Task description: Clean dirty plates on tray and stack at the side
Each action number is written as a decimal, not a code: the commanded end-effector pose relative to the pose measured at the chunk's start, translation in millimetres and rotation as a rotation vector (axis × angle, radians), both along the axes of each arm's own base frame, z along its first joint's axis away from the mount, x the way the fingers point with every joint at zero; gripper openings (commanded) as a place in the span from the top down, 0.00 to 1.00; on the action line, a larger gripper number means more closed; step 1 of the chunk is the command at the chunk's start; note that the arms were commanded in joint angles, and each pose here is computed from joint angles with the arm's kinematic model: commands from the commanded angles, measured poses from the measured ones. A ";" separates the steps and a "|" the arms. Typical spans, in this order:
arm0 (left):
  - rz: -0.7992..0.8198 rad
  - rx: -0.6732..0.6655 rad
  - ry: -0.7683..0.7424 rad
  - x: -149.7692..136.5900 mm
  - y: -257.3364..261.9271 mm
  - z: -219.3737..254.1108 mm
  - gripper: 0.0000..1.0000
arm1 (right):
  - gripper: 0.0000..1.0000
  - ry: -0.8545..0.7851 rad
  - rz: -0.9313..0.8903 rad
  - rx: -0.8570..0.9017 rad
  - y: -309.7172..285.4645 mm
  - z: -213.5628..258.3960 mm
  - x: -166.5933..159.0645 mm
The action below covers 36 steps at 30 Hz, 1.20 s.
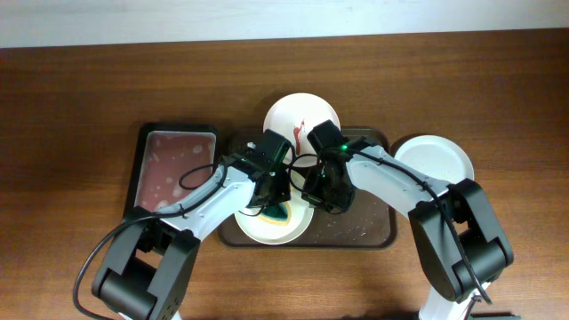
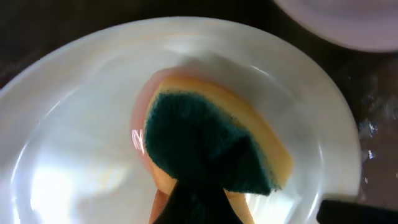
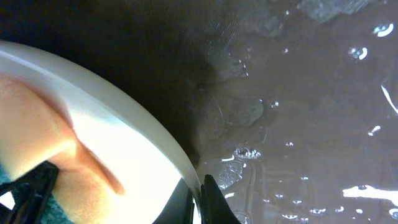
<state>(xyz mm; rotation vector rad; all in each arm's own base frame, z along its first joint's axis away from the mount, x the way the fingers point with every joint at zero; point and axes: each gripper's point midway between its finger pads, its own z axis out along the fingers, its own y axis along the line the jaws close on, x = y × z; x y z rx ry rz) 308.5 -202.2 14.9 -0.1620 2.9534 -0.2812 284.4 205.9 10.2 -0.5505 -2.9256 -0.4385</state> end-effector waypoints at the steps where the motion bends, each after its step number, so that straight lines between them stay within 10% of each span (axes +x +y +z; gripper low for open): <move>1: 0.251 0.207 0.000 -2.5 47.9 -16.5 1.00 | 0.96 0.009 -0.050 -0.138 -24.9 -13.0 -0.4; 13: 0.076 0.046 -0.056 -12.7 -11.8 13.1 1.00 | 0.86 0.044 -0.034 -0.179 -33.3 -13.5 -10.7; 18: 0.244 0.048 -0.098 -17.9 -6.7 -6.7 1.00 | 0.56 0.066 -0.033 -0.178 -33.8 -13.0 -15.6; 21: 0.275 0.106 -0.186 -9.3 10.0 -13.6 1.00 | 0.62 0.074 -0.032 -0.162 -31.1 -12.4 -16.8; 23: 0.304 0.220 -0.258 -4.1 34.1 -12.1 1.00 | 0.88 0.075 -0.032 -0.163 -31.2 -12.4 -17.1; 30: 0.432 0.346 -0.255 7.1 93.3 -7.8 1.00 | 0.95 0.109 -0.012 -0.185 -36.6 -11.6 -26.5; 36: 0.255 -0.088 -0.239 7.7 15.3 49.6 1.00 | 0.91 0.103 0.010 -0.181 -36.4 -11.6 -26.4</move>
